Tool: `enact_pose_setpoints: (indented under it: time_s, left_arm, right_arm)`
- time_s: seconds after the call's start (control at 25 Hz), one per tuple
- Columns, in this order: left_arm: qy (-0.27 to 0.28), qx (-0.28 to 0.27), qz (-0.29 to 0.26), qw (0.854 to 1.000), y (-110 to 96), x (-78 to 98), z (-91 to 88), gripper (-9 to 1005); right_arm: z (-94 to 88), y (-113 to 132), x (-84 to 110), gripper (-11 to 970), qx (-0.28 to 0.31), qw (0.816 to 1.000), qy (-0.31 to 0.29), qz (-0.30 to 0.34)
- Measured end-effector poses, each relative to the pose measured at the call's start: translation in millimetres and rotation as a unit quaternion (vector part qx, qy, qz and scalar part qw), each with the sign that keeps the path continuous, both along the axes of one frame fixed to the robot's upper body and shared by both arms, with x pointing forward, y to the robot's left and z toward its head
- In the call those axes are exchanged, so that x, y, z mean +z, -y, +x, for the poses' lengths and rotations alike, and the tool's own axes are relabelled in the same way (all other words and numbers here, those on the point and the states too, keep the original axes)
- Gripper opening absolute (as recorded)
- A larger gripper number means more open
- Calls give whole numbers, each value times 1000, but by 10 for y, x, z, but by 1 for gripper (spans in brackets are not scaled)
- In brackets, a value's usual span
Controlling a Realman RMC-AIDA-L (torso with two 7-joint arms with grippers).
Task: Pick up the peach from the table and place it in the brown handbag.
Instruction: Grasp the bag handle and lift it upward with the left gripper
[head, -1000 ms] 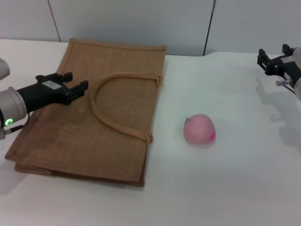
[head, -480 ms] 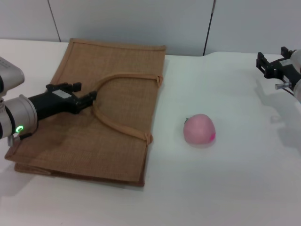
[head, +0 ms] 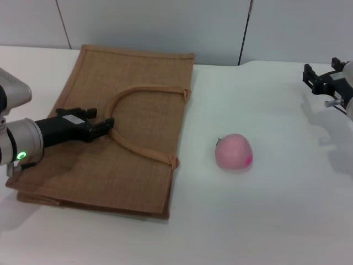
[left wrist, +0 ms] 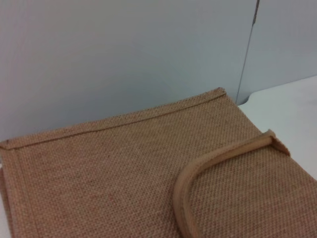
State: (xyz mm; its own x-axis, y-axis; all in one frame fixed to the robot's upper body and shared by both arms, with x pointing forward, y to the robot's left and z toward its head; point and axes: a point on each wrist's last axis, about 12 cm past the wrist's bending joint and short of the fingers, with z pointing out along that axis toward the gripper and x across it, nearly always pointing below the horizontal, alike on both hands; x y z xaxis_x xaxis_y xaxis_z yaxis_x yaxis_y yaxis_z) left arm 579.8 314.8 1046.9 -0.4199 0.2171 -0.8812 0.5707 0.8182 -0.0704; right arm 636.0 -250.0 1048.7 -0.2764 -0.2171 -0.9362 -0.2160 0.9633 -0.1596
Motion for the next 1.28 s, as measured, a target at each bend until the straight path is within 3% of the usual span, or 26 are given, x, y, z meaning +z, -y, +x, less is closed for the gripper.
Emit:
enact_pose_setpoints:
  time_s: [0.32,0.84,1.28]
  left_arm:
    - [4,-8,-4,1000,-22,96,25,575]
    - [14,10,-46,999,-138,500,146,576]
    - [-82,-8,55,995,-149,646,231,575]
  right_arm:
    - [-10,1,-27,669,-1,1000,-12,-2]
    - [-16,-72,-36,669,12,1000,-20,-6]
    - [-9,-91,-41,670,14,1000,-27,-7]
